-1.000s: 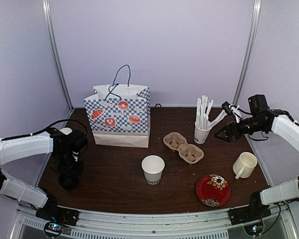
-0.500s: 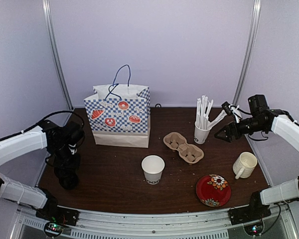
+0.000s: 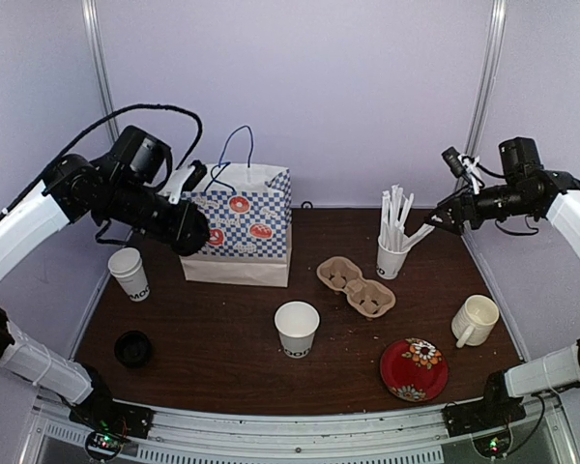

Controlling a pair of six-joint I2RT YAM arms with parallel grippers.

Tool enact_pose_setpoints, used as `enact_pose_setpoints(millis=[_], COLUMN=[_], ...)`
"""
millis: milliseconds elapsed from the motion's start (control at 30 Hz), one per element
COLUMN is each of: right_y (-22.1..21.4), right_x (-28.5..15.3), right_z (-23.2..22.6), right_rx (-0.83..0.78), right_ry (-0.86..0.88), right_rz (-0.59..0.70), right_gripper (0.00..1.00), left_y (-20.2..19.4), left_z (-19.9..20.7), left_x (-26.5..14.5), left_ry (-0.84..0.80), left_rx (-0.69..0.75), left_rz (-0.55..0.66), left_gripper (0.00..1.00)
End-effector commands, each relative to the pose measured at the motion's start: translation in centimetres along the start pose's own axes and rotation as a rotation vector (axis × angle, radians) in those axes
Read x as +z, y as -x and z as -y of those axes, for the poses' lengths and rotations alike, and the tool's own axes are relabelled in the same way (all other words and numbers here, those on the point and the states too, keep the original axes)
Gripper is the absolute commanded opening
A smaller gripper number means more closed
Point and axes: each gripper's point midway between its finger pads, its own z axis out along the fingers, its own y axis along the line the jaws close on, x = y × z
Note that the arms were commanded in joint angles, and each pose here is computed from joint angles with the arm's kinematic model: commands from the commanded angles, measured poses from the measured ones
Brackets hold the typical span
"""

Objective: Pack the takeout coffee

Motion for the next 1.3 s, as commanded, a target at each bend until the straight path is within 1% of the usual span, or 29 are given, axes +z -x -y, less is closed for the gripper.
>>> enact_pose_setpoints(millis=[0,100,167,267,400,633,767,967,1200,1267], right_y=[3.4,6.2,7.3,8.2,9.2,13.3,14.4,15.1,16.1,16.2], right_x=[-1.7,-1.3,-0.5,1.1,2.7,4.0,4.7,6.0,6.2,6.4], right_z=[-3.8,-5.9,-7.8,-10.4,-13.9,-17.6,-18.8,-20.5,-21.5,-21.6], right_rx=[0.035,0.072,0.124,0.164,0.162,0.236,0.248,0.247,0.287,0.288], right_ry=[0.117,0.217,0.308,0.419,0.533,0.745,0.794,0.846,0.934,0.940], right_rz=[0.060,0.125,0.137,0.125,0.095,0.142,0.151,0.137,0.147,0.146], right_gripper=[0.94,0.94,0.96,0.99,1.00,0.99,0.99,1.00,1.00,0.99], left_y=[6.9,9.6,10.6,11.3,11.3,11.0,11.1,11.1,10.9,11.2], left_z=[9.7,14.3,15.6,17.0,18.6,19.5,19.7,20.2,20.4,20.6], left_x=[-2.6,-5.0,-5.9,-6.4,-6.9,-6.5,-6.0,-5.1,-4.8,-5.2], left_ry=[-0.377,-0.588,-0.666,-0.751,-0.862,-0.900,-0.913,-0.935,-0.946,-0.959], left_rx=[0.244,0.321,0.335,0.335,0.332,0.326,0.313,0.308,0.308,0.316], left_rz=[0.260,0.413,0.470,0.507,0.518,0.536,0.537,0.515,0.499,0.521], left_gripper=[0.04,0.05,0.05,0.06,0.07,0.07,0.07,0.08,0.08,0.08])
